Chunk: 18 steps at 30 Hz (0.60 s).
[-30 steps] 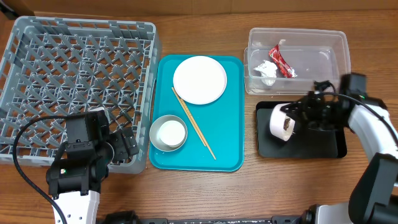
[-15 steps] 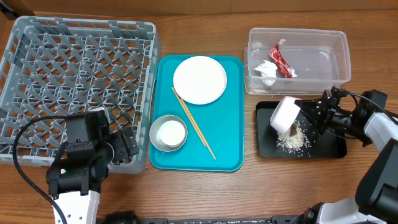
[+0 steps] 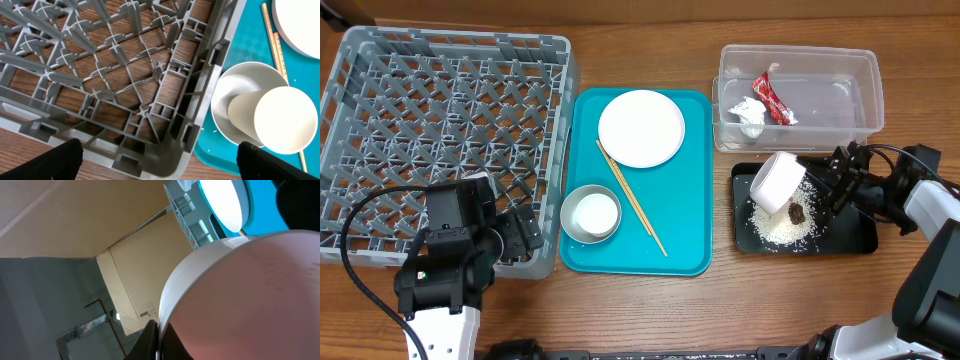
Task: Sort waste into correct bins and load items into the dishwasher
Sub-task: 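Tip the rice bowl over the black tray to dump the food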
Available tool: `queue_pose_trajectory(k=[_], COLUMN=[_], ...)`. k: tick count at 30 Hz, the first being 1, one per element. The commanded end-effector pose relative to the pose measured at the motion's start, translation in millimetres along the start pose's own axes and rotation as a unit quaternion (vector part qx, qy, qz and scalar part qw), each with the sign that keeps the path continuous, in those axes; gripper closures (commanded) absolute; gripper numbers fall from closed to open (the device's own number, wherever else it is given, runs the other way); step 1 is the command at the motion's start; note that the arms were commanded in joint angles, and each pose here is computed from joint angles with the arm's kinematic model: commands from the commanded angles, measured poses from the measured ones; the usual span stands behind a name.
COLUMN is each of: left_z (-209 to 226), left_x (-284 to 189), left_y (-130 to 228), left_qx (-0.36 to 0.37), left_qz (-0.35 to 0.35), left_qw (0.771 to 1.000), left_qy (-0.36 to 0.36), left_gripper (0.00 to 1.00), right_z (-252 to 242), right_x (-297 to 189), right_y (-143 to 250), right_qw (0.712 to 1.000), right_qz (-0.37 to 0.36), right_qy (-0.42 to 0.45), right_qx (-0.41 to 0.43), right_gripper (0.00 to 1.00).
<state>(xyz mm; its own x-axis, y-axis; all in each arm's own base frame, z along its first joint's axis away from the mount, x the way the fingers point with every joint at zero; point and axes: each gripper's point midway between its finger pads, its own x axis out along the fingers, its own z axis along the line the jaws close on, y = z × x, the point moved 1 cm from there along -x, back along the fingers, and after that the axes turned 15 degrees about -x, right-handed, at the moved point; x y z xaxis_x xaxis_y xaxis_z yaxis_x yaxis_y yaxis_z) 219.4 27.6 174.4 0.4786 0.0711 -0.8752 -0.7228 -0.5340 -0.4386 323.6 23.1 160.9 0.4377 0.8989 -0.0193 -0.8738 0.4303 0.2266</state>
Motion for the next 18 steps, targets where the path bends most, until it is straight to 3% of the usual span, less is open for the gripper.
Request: queue_pose_trajectory(k=[1,13,18], left_z=[-1,-1,-1], left_x=[-6,-6,-6], left_y=[-8,-8,-8], left_qx=[-0.004,-0.004,-0.004], left_qz=[-0.015,-0.015,-0.015], left_qw=[1.000,1.000,1.000], left_qy=[0.001,0.001,0.001], left_gripper=[0.00,0.00,0.00], right_z=[5,7,-27], right_x=[-1,-1,7], right_y=[1,-7,-12], right_qw=[1.000,0.999,0.994], right_qz=[0.004,0.003,-0.016], right_qy=[-0.019,-0.015,0.088], right_qx=[0.011,-0.044,-0.067], right_gripper=[0.96,0.96,0.96])
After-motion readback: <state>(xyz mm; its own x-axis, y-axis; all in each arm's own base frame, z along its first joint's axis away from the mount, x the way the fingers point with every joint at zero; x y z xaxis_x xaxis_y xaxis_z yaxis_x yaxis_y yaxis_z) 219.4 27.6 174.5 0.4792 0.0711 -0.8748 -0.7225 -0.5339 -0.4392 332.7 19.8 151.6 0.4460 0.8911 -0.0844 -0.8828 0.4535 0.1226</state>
